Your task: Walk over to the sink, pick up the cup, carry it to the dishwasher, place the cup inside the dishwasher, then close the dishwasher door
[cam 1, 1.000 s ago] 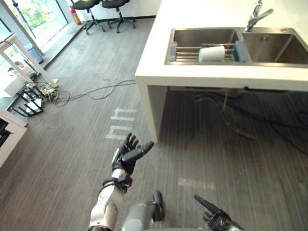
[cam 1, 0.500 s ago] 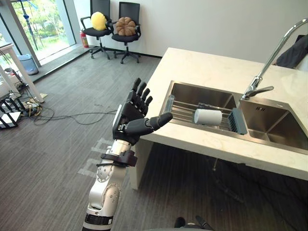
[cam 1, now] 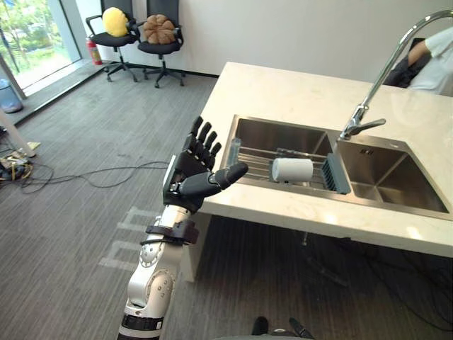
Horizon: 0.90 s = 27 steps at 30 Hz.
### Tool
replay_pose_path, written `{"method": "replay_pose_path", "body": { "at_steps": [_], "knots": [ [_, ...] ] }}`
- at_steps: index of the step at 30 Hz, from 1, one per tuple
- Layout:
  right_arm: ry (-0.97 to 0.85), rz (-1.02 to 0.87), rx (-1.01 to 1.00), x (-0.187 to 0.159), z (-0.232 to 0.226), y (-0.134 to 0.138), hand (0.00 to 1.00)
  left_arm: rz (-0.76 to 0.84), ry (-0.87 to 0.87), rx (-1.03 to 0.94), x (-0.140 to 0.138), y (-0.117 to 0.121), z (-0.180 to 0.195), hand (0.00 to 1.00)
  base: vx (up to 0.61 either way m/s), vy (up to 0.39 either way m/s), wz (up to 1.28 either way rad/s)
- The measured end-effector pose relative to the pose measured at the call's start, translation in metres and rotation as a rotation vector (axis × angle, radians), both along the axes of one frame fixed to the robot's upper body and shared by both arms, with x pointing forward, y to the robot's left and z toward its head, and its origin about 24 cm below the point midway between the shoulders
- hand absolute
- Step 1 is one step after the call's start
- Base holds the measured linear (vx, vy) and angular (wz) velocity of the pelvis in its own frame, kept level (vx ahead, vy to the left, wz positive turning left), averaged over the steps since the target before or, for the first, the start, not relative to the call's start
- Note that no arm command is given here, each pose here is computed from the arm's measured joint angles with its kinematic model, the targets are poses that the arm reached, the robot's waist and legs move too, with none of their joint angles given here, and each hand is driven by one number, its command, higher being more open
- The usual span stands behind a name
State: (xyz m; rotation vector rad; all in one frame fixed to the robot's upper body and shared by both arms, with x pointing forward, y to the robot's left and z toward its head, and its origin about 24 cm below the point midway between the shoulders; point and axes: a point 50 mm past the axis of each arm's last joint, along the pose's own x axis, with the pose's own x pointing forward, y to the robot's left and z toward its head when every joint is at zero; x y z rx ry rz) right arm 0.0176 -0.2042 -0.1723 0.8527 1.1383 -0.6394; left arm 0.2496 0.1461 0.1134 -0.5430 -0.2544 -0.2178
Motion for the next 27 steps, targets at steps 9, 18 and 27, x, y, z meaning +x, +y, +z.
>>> {"method": "replay_pose_path", "body": {
  "at_steps": [9, 18, 27],
  "knots": [
    [-0.018, 0.184, -0.085, 0.031, 0.006, -0.028, 1.0, 0.003, 0.023, 0.007, -0.004, -0.001, -0.006, 1.0, 0.2, -0.062, -0.36],
    [-0.006, 0.173, -0.092, 0.019, 0.005, -0.027, 1.0, -0.065, 0.084, 0.074, -0.022, -0.01, -0.024, 1.0, 0.03, 0.098, 0.14],
    [0.009, -0.08, -0.096, -0.001, 0.003, -0.027, 1.0, -0.096, 0.038, 0.065, -0.02, -0.017, -0.015, 1.0, 0.02, 0.045, 0.03]
  ]
}}
